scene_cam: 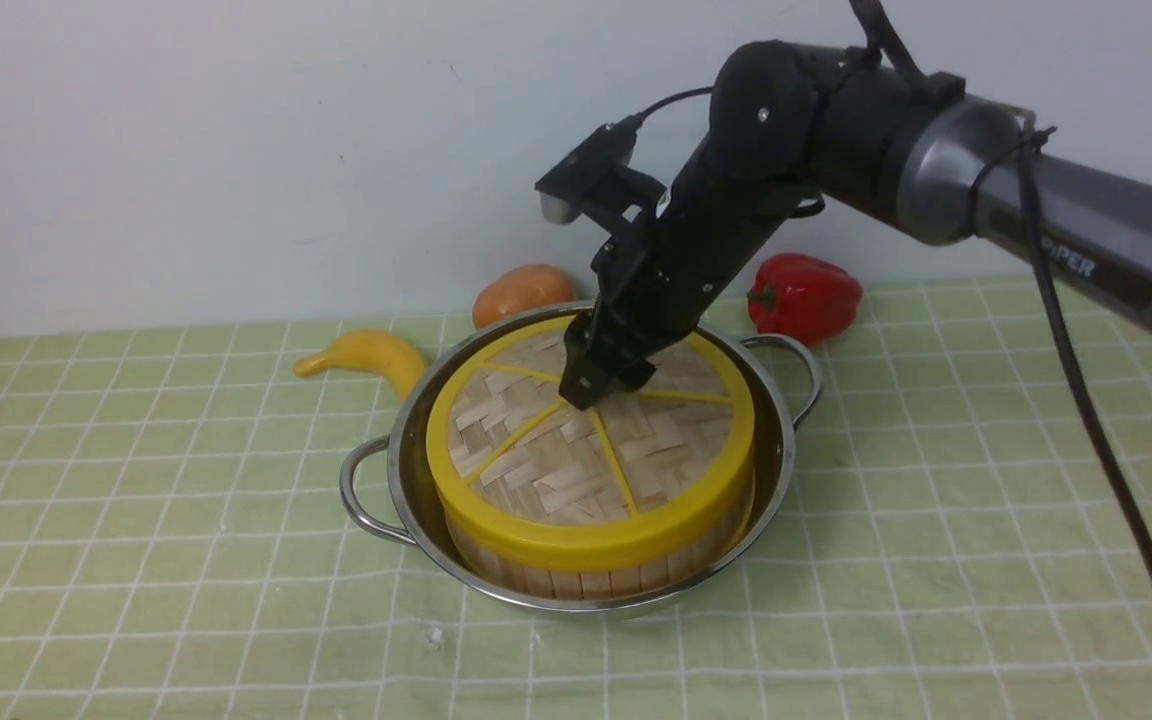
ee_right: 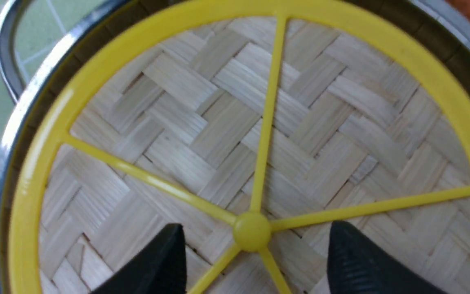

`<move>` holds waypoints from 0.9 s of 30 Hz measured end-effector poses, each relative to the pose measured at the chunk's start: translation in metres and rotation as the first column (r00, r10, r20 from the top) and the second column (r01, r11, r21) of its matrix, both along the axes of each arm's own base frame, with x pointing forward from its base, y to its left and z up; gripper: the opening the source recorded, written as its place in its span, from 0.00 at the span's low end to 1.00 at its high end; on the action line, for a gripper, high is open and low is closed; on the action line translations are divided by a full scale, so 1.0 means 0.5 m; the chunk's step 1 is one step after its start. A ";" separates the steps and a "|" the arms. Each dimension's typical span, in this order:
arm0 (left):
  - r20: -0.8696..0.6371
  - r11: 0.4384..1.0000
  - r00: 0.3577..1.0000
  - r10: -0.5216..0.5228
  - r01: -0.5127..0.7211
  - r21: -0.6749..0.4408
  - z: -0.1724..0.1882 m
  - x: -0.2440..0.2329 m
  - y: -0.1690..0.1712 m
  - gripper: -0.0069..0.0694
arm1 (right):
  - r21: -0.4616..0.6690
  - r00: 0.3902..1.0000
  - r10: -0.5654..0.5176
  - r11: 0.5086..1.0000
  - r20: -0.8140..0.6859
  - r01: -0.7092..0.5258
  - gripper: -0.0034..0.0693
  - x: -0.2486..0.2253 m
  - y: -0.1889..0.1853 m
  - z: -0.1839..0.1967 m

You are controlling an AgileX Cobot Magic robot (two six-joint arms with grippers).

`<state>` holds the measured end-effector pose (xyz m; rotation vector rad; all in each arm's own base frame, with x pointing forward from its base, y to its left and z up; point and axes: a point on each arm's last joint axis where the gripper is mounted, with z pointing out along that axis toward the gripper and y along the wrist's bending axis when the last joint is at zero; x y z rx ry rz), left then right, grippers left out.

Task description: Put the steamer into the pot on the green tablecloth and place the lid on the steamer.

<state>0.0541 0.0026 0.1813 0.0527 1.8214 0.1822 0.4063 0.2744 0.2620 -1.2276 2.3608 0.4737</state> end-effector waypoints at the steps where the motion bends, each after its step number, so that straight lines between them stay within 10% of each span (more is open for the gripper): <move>1: 0.000 1.000 1.000 0.000 0.000 0.000 0.000 0.000 0.000 0.41 | 0.019 1.000 -0.003 1.000 0.023 0.002 0.64 -0.006 -0.003 0.033; 9: 0.000 1.000 1.000 0.000 0.000 0.000 0.000 0.000 0.000 0.41 | 0.182 0.984 -0.066 0.983 0.167 0.035 0.04 -0.076 -0.040 0.253; 19: 0.000 1.000 1.000 0.000 0.000 0.000 0.000 0.000 0.000 0.41 | 0.419 0.995 -0.097 0.903 -0.017 0.095 0.03 -0.127 -0.031 0.319; 27: 0.000 1.000 1.000 0.000 0.000 0.000 0.000 0.000 0.000 0.41 | 0.404 0.998 -0.066 0.913 0.019 0.053 0.04 -0.130 -0.033 0.318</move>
